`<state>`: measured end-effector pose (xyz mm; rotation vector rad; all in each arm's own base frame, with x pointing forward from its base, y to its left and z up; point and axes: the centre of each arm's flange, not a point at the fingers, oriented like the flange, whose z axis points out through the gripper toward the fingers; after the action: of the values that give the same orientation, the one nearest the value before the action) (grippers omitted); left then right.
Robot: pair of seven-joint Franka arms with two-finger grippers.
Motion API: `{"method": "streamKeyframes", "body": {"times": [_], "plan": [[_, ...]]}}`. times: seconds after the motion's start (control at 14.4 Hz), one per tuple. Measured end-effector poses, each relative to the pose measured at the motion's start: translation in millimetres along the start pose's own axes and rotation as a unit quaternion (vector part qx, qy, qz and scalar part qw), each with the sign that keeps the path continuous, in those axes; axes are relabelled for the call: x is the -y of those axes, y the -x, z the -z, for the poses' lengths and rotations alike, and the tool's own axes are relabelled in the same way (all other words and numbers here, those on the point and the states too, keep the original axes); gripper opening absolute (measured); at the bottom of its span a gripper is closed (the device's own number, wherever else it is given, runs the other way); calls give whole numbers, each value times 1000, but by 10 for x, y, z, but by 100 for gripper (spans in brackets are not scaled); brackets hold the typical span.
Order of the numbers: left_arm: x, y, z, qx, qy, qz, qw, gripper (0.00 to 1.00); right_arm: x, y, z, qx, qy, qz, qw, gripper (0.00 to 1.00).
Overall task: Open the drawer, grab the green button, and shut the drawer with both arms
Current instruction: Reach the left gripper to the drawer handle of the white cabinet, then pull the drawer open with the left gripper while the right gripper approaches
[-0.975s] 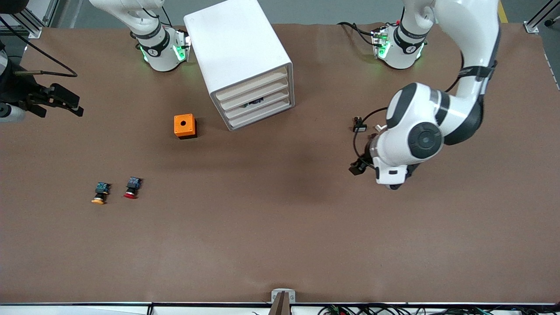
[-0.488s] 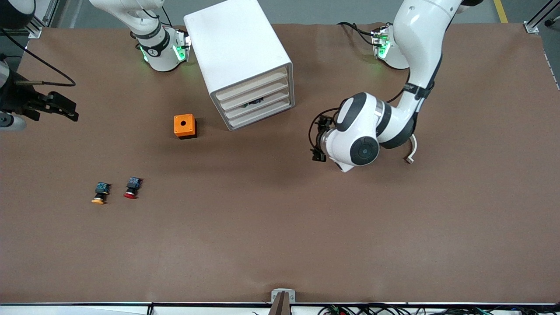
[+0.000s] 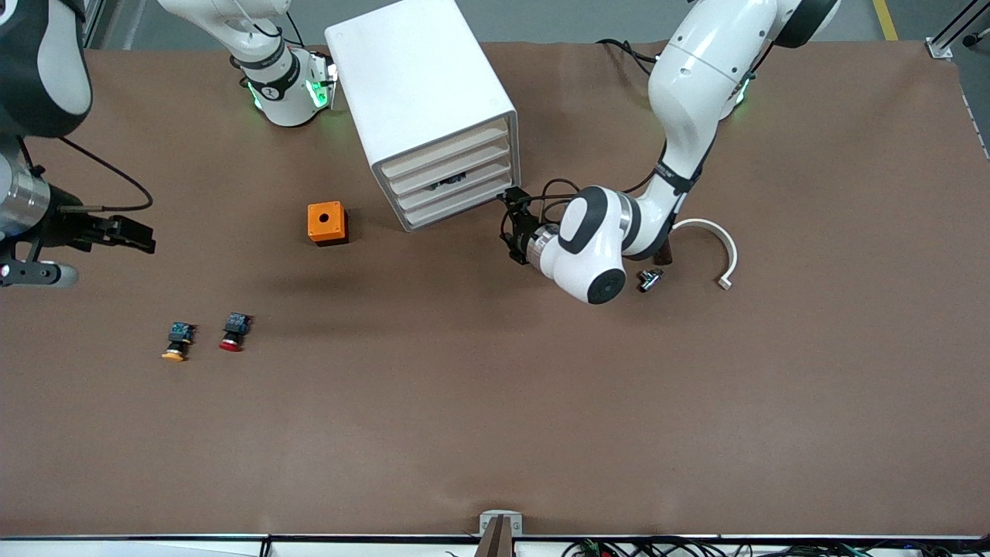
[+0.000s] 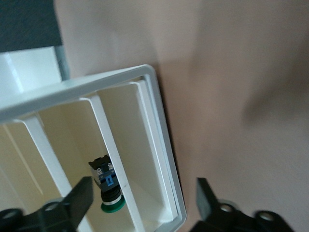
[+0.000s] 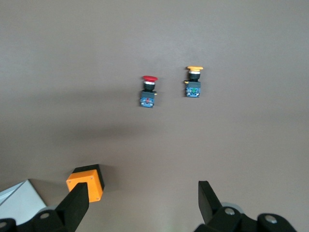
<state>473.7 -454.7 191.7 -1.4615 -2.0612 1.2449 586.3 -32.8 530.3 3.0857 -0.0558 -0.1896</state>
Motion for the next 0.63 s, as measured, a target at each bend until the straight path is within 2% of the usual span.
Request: {"method": "streamKeyframes", "body": {"times": [0.07,0.21,0.49,0.63], "plan": [[-14,3,-150,-5,-8,26,1000,75,-57,-29,-39,3,0,-2,1000,100],[-9,29,-410,-4,-30,65,997,65,-89,-42,-39,3,0,-8,1000,100],[148,67,-649,-22,-77,88,993,63,148,-30,5,6,-1,-86,996,100],[173,59,-671,-28,-86,90,992,63,443,-13,12,13,-20,-154,988,100]]}}
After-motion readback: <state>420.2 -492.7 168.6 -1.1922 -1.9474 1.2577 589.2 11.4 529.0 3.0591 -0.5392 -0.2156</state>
